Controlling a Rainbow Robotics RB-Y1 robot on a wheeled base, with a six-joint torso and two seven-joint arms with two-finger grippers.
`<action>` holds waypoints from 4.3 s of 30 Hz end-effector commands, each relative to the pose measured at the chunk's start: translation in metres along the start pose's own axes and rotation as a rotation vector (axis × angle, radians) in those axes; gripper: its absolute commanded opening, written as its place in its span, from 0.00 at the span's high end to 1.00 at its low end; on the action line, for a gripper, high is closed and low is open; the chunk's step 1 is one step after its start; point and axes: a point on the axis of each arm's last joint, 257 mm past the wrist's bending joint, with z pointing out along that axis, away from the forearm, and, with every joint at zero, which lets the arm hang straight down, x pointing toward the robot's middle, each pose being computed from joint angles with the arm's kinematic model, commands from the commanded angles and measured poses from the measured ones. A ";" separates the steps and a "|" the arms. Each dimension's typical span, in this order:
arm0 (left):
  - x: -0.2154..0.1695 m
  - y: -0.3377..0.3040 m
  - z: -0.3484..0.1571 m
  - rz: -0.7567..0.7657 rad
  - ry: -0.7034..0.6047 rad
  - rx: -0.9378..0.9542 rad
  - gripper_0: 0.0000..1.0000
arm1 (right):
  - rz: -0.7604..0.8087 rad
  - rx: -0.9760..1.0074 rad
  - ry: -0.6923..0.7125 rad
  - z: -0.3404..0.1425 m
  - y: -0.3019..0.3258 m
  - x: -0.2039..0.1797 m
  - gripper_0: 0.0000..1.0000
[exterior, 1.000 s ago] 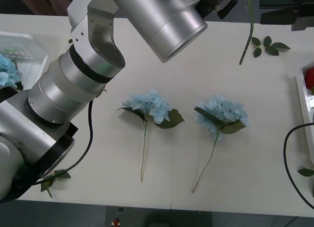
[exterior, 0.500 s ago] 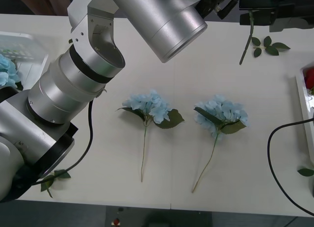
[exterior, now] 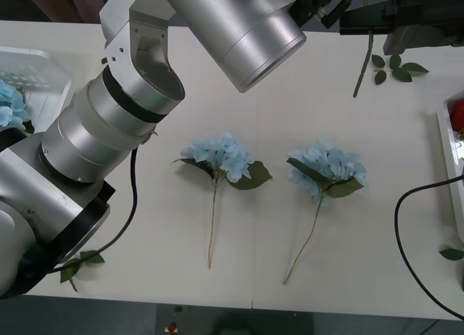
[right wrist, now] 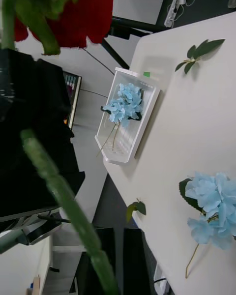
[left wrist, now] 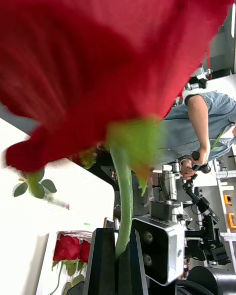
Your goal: Put the red flowers into the right box and the blue flowers into the left box
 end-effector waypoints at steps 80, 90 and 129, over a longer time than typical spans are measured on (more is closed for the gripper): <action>0.045 0.228 -0.190 0.573 0.696 -0.409 0.00 | 0.394 1.386 -0.113 -0.432 -0.227 0.156 1.00; 0.060 0.298 -0.211 0.624 0.750 -0.603 0.00 | 0.356 1.447 -0.098 -0.433 -0.267 0.186 1.00; 0.128 0.415 -0.163 0.823 0.806 -0.790 0.00 | 0.173 1.358 -0.064 -0.361 -0.261 0.163 0.00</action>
